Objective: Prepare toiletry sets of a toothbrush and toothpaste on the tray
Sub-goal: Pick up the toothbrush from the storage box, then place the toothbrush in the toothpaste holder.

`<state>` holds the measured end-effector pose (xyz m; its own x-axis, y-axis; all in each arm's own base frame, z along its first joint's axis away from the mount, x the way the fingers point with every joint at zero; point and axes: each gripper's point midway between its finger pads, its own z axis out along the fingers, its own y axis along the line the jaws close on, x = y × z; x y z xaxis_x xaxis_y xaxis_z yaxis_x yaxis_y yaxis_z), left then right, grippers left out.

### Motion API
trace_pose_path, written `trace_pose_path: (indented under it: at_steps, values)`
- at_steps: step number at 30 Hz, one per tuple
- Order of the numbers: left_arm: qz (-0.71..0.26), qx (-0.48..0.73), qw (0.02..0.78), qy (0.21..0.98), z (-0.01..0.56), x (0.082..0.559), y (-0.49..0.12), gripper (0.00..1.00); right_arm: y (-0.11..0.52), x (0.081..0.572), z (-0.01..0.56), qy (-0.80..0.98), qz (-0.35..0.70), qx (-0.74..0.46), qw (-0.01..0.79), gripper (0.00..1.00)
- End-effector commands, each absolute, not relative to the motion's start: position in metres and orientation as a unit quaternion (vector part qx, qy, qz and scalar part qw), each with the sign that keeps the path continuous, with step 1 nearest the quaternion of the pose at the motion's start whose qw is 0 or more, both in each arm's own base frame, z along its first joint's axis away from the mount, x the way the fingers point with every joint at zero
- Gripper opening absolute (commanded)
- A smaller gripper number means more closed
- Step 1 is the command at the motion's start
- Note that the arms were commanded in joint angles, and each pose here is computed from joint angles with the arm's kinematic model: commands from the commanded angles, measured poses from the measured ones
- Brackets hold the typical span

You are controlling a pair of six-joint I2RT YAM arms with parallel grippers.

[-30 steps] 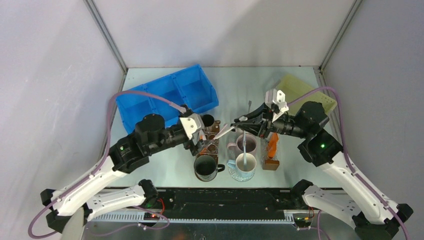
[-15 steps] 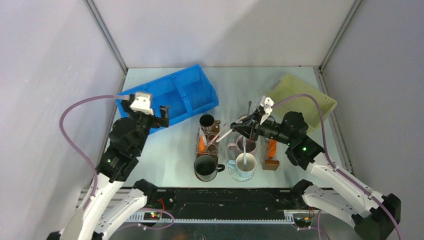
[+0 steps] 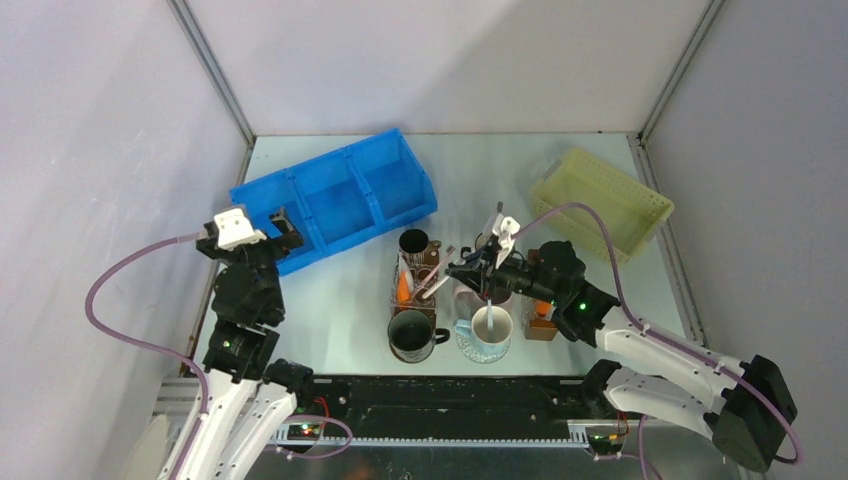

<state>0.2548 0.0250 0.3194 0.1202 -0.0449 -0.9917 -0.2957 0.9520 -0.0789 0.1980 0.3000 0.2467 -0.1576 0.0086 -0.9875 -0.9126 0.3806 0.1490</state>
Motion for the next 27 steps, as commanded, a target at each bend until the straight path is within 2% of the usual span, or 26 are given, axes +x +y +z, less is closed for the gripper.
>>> trace_pose_path:
  at_steps: [1, 13, 27]
  values:
    - [0.094, -0.174, 0.763, 0.615, 0.340, 0.248, 0.040, 1.00, 0.298, 0.198, 0.259, 0.591, 0.402, -0.360, 0.599, 0.00]
    - [0.109, -0.167, 0.760, 0.618, 0.335, 0.249, 0.041, 1.00, 0.290, 0.190, 0.246, 0.555, 0.388, -0.358, 0.643, 0.00]
    - [0.118, -0.156, 0.754, 0.627, 0.329, 0.255, 0.040, 1.00, 0.298, 0.195, 0.223, 0.549, 0.380, -0.370, 0.646, 0.00]
